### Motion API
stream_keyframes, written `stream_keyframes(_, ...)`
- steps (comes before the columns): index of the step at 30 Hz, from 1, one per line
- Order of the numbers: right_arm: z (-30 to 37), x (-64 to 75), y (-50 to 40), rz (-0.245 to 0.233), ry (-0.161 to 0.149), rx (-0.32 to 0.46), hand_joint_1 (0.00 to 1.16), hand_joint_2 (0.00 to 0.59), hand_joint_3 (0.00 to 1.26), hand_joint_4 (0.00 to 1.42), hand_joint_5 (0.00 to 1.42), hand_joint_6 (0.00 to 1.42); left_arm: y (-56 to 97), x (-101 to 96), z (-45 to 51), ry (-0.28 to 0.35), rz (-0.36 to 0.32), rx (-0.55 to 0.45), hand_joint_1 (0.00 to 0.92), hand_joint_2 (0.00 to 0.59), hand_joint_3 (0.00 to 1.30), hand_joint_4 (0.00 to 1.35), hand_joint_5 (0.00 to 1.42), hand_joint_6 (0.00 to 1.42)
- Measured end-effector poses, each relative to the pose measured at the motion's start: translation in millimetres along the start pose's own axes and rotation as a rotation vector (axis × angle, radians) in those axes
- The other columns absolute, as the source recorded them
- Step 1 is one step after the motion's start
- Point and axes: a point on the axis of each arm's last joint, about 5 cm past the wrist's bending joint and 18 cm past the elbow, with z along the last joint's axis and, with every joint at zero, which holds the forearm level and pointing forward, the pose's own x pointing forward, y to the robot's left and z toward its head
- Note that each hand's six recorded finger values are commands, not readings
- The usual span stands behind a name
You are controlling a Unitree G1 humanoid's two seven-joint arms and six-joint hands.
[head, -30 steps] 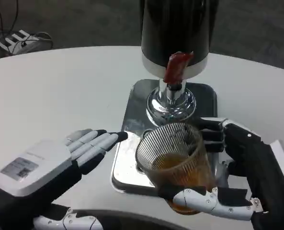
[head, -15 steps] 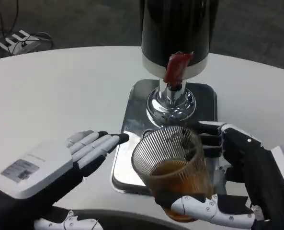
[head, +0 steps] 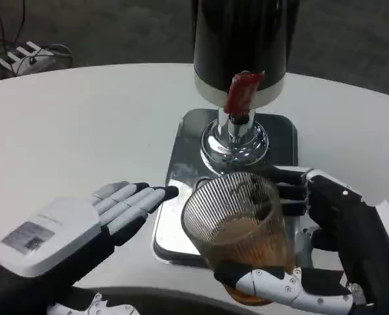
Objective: Grasp the cup under the faucet to collect the drink, then remove the cup.
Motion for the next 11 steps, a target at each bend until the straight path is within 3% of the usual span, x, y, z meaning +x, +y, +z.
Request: stream_keyframes(11,0.4,-0.2,-0.1,-0.001,-0.001,0.0,0.96,0.093,0.89,1.03,1.17,1.32,0.4,0.1,0.9,-0.004,0.002,0.001,0.0,0.094,0.0,0.0,0.0,0.0)
